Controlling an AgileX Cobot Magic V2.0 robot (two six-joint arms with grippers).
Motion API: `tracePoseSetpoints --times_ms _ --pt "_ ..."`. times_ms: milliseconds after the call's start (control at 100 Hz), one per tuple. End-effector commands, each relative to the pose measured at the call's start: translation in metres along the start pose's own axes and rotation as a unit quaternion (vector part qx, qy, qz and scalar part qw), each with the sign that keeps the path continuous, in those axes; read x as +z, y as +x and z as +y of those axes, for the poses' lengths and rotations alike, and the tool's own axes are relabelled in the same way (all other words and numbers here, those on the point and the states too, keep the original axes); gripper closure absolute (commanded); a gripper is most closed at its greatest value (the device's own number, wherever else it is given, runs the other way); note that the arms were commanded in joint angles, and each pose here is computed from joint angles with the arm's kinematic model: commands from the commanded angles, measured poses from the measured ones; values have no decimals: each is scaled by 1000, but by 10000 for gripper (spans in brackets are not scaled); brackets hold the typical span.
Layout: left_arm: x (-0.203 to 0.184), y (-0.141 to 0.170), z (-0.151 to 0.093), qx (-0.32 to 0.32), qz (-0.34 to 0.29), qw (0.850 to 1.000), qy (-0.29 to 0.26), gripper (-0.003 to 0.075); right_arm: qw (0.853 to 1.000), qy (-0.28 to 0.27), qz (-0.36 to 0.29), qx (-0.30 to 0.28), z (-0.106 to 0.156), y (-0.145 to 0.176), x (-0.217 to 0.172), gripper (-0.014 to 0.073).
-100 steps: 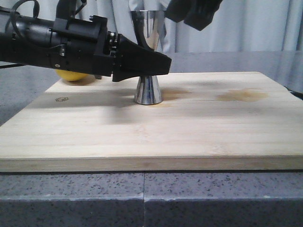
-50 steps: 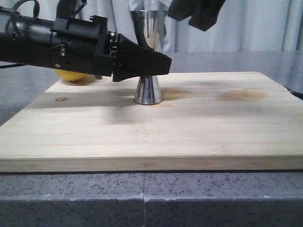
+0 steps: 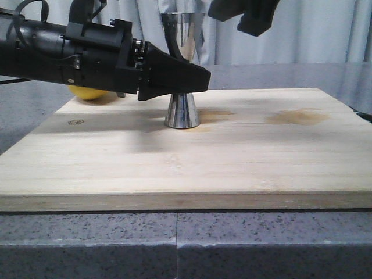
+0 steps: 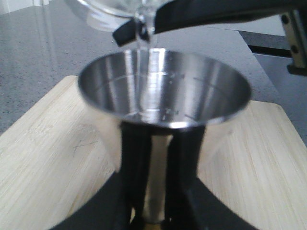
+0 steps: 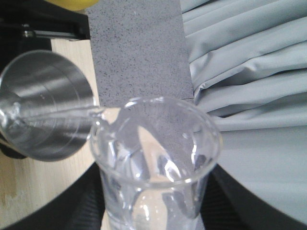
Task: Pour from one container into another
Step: 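Tilt the beaker with the right gripper, pouring liquid into the jigger cup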
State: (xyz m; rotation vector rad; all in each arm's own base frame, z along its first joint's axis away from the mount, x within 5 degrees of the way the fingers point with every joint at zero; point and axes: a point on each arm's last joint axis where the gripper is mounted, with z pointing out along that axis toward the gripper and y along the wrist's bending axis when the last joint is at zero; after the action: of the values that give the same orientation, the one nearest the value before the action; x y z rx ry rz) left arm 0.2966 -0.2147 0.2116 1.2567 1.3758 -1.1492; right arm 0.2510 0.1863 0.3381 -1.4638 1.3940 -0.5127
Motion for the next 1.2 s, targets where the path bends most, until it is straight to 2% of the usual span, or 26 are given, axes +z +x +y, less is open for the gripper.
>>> tracePoseSetpoints --times_ms 0,740,1190 --pt "-3 -34 -6 16 -77 997 18 680 998 42 -33 -18 -20 -9 -14 318" --pt "-3 -34 -6 16 -77 997 18 680 995 63 -28 -78 -24 -9 -14 318" --pt "-3 -34 -6 16 -77 997 18 680 992 70 -45 -94 -25 -13 -15 318"
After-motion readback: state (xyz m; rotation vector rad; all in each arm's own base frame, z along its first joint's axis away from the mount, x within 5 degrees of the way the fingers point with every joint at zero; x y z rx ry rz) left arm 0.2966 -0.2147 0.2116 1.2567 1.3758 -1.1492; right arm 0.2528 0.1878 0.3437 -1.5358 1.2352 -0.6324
